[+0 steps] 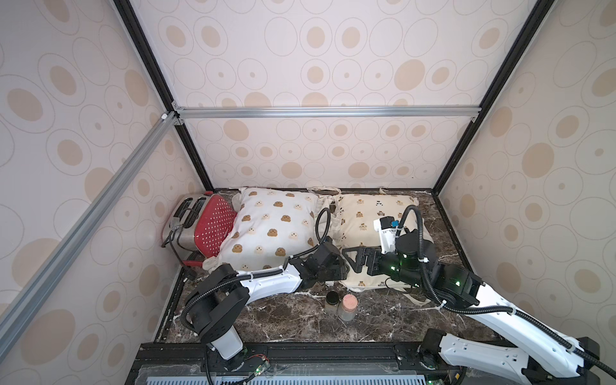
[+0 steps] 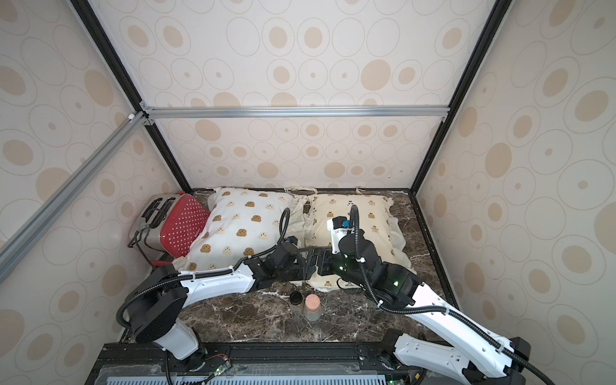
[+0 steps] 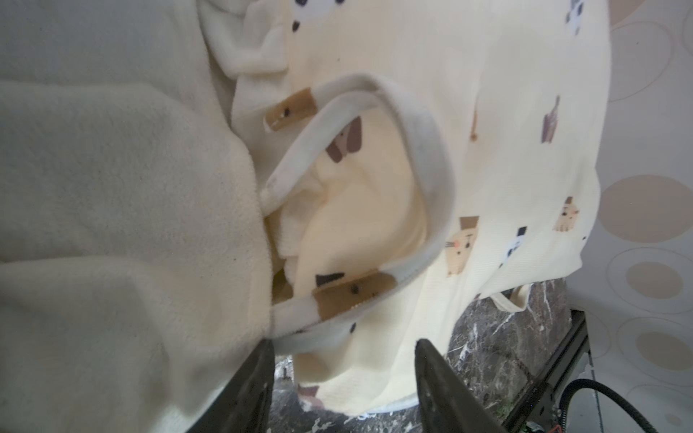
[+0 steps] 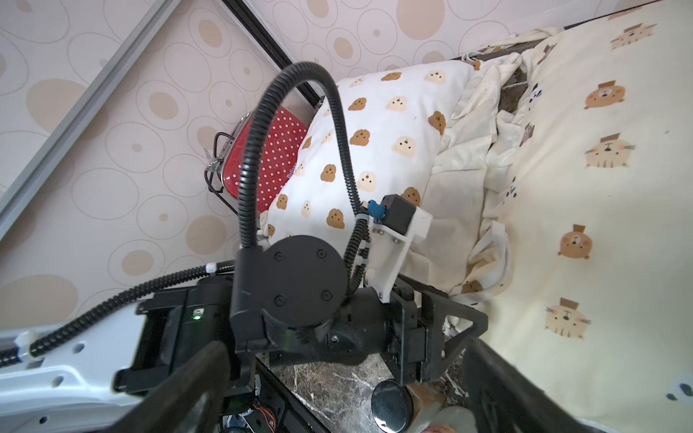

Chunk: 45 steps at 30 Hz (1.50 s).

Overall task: Zip up pillowcases
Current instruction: Move the pillowcase to the center of the board, then pick up the pillowcase from the center of the board.

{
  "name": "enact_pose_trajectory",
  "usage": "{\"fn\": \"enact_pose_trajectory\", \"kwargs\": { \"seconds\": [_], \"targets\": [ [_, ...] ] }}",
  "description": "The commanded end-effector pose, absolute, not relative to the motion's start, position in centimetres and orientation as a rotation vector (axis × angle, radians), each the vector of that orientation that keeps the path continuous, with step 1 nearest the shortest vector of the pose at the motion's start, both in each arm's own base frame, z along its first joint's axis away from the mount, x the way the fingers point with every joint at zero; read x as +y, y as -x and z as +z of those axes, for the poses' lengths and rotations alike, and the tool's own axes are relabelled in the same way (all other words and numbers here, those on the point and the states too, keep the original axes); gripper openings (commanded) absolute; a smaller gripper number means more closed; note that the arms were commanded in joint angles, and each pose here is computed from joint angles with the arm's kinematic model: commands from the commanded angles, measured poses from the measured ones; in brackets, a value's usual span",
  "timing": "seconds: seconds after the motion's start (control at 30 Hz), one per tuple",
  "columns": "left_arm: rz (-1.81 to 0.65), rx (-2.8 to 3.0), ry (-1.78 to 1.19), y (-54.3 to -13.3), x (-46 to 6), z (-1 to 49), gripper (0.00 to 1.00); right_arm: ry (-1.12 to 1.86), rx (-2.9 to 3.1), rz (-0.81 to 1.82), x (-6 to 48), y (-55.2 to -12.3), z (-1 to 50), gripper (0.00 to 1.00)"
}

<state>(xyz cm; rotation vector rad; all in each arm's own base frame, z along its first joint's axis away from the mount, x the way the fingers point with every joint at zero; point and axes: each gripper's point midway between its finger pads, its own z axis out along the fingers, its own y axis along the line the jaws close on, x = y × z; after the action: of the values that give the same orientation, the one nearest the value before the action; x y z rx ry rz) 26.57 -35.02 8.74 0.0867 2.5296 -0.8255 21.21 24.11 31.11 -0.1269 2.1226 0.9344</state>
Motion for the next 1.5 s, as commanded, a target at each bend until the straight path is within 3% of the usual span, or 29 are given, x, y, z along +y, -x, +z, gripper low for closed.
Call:
{"fn": "enact_pose_trajectory", "kwargs": {
  "seconds": [0.0, 0.47, 0.73, 0.87, 1.47],
  "targets": [
    [-0.806, 2.507, -0.122, -27.6, -36.3, 8.8, 0.55, 0.111, 2.075, 0.970, 23.7, -21.1, 32.1, 1.00],
    [-0.760, 2.444, -0.077, -34.2, -41.3, 7.3, 0.43, 0.067, 2.010, 0.876, 21.5, -21.6, 32.7, 1.00],
    [-0.729, 2.439, -0.006, -36.8, -40.3, 7.8, 0.52, 0.075, 1.985, 0.868, 21.3, -21.6, 32.7, 1.00],
    [-0.737, 2.417, 0.002, -36.0, -38.7, 9.5, 0.59, 0.074, 1.980, 0.850, 21.2, -21.9, 33.7, 1.00],
    [-0.532, 2.451, 0.188, -31.0, -27.8, 8.0, 0.68, 0.105, 1.888, 0.924, 21.3, -21.2, 36.7, 1.00]
  ]
}}
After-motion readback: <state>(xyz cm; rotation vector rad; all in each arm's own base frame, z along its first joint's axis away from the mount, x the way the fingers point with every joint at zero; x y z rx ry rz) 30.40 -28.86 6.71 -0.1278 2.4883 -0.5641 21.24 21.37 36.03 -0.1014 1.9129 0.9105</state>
